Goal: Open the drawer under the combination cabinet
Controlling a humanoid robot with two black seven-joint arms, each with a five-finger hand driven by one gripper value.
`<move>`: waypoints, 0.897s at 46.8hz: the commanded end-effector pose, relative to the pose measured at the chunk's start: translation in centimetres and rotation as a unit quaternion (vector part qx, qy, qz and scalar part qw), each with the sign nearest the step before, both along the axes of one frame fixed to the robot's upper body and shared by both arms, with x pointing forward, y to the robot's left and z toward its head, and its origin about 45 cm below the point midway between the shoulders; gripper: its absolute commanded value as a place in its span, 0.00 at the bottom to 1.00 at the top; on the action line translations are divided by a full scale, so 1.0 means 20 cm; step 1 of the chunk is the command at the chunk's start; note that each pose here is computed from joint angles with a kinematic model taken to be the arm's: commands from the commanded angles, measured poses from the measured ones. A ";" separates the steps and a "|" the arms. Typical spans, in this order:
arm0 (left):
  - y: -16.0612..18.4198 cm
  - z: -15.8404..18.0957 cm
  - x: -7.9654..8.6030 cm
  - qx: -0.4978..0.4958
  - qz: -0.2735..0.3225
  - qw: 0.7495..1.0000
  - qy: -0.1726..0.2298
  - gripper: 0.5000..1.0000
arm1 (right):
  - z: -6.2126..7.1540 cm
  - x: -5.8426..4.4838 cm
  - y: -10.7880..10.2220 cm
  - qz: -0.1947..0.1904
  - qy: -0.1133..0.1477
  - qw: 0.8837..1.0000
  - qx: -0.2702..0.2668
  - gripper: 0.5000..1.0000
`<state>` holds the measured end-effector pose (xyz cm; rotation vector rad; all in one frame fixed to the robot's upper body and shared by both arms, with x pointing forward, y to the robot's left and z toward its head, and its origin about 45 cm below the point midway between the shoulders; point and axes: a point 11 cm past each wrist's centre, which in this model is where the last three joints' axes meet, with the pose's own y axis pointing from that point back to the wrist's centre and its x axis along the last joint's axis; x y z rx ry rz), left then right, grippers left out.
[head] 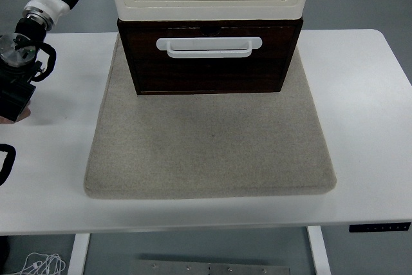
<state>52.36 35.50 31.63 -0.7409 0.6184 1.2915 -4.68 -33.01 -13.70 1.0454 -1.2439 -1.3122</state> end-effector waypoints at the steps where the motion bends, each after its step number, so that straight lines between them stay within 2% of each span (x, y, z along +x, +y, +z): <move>1: 0.00 0.00 0.00 0.000 0.000 1.000 0.000 1.00 | 0.00 0.00 0.00 0.000 0.000 1.000 0.000 0.86; 16: 0.01 0.00 0.00 0.000 0.004 1.000 0.002 1.00 | 0.00 0.00 0.00 0.000 0.001 1.000 0.000 0.86; 24: 0.04 -0.03 0.01 0.012 0.027 0.999 0.036 1.00 | 0.00 0.00 0.00 0.000 0.001 1.000 0.000 0.85; 42: 0.05 0.01 0.03 0.019 0.039 0.998 0.039 1.00 | 0.00 0.00 0.00 0.000 0.000 1.000 0.000 0.86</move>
